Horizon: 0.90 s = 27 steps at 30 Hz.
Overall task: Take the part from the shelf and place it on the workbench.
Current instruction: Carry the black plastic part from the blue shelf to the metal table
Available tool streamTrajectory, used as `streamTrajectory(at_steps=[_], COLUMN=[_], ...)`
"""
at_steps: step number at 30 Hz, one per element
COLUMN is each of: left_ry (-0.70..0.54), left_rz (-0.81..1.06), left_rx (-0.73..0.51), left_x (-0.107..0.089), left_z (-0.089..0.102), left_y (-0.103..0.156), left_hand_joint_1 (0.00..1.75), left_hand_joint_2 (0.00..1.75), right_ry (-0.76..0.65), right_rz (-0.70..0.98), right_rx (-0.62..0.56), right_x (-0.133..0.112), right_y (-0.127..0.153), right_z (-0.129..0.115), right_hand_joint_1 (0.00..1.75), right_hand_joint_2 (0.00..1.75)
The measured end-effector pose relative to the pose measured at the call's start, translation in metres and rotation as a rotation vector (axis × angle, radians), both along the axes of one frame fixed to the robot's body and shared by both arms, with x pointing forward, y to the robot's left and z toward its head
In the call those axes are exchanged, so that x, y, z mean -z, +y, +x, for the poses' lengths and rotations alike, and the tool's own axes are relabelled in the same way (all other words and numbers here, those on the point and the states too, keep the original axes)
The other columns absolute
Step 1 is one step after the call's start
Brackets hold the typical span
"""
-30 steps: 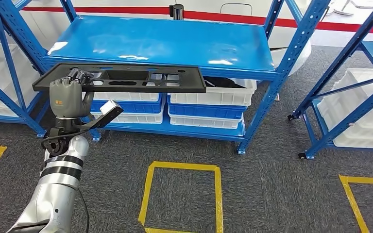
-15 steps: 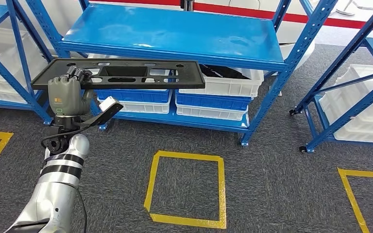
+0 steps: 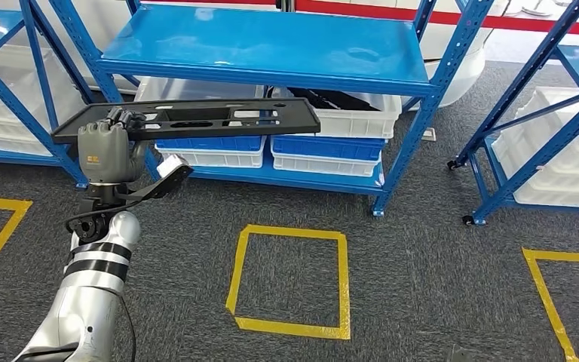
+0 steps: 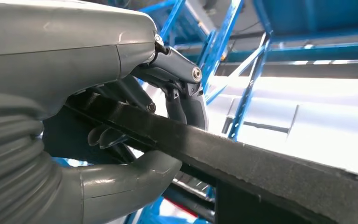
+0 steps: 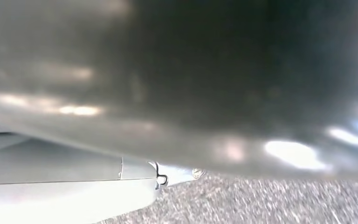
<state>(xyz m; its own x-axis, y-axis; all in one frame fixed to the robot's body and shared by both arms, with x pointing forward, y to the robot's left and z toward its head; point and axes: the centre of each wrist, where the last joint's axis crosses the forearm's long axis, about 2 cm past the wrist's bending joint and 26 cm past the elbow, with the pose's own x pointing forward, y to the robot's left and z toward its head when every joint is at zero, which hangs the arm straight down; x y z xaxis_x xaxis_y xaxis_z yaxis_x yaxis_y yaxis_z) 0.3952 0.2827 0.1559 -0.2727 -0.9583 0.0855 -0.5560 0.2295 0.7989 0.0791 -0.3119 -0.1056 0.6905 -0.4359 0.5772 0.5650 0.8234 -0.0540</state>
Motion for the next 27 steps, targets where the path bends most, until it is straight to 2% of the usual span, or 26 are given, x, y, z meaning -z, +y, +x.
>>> streamTrajectory(at_steps=[5,20,27], left_ry=[0.016,-0.007,-0.018], left_rz=[0.002,0.002,0.004], left_rx=[-0.002,-0.002,-0.007], left_x=[0.0070,0.0028,0.0002], left_z=[-0.0049,-0.0049,-0.0042], left_y=[0.0022,0.0051,0.0083], left_hand_joint_1=[1.75,1.75,1.75], left_hand_joint_2=[1.75,1.75,1.75], right_ry=[-0.020,-0.043,-0.080], right_rz=[0.005,0.008,-0.001], right_rx=[-0.004,-0.012,-0.016], right_x=[0.0000,0.0001,-0.0015], right_y=[0.0019,0.0015,0.0005], right_z=[0.0005,-0.0002,0.0081], right_hand_joint_1=[0.00,0.00,0.00], right_hand_joint_2=[0.00,0.00,0.00])
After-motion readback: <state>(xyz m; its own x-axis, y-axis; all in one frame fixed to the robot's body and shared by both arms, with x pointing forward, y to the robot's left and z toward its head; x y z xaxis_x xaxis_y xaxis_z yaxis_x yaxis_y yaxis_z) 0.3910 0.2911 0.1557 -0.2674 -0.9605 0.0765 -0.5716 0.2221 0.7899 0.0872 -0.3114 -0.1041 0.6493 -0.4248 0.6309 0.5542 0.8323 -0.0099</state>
